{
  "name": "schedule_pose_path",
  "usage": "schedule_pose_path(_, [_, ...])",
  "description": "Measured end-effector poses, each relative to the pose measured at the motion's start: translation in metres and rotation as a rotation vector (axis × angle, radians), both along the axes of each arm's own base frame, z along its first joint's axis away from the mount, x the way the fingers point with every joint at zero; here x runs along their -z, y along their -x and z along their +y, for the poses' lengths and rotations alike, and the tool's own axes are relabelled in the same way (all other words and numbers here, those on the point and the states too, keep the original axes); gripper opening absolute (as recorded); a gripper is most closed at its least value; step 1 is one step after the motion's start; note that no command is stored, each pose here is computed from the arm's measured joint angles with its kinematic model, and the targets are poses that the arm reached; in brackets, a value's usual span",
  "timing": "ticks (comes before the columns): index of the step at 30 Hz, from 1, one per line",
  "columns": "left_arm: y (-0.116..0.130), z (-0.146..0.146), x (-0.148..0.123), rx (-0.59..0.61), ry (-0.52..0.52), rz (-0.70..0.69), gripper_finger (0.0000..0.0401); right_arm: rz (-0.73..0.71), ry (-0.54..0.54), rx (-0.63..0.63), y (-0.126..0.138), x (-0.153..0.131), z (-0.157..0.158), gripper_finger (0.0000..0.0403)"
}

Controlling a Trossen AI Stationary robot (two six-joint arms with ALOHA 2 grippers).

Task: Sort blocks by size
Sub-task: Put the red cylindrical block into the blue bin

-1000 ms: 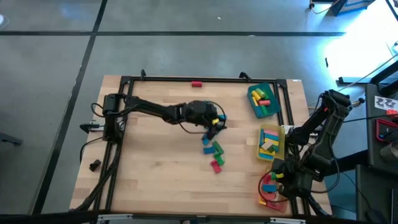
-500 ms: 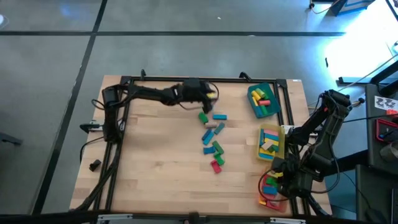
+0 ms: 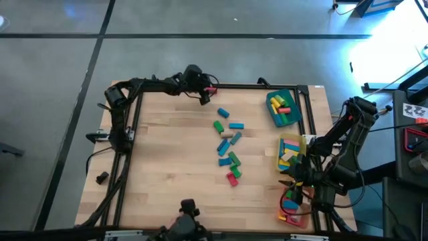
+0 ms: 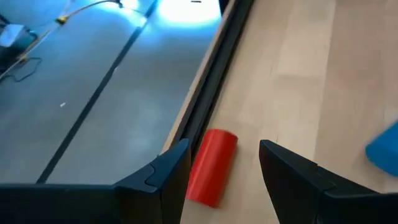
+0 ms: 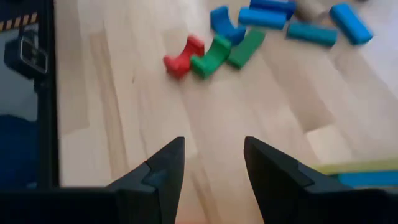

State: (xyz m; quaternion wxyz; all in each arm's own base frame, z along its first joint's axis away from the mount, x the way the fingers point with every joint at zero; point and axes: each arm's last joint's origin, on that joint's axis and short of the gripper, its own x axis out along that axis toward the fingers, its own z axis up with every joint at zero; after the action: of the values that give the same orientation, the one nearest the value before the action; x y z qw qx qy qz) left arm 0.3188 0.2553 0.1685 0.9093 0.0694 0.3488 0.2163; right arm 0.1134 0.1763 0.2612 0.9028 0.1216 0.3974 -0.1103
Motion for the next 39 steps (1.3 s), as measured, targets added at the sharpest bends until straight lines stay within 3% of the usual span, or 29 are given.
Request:
schedule_pose_path(11, [0.005,0.013,0.035,0.162,-0.067,0.143,0.0183,0.028,0.031,0.091,-0.024,0.000,-0.018,0.0170])
schedule_pose_path(17, [0.004,0.019,0.035,0.140,-0.124,0.115,0.0183,0.061,0.045,0.124,-0.037,0.001,-0.030,0.0169])
schedule_pose_path(30, [0.016,0.029,0.038,0.127,-0.081,0.122,0.0183,0.094,0.116,0.190,-0.063,0.001,-0.059,0.0169])
schedule_pose_path(39, [0.015,0.028,0.042,0.147,-0.074,0.120,0.0183,0.104,0.127,0.141,-0.080,-0.001,-0.074,0.0170])
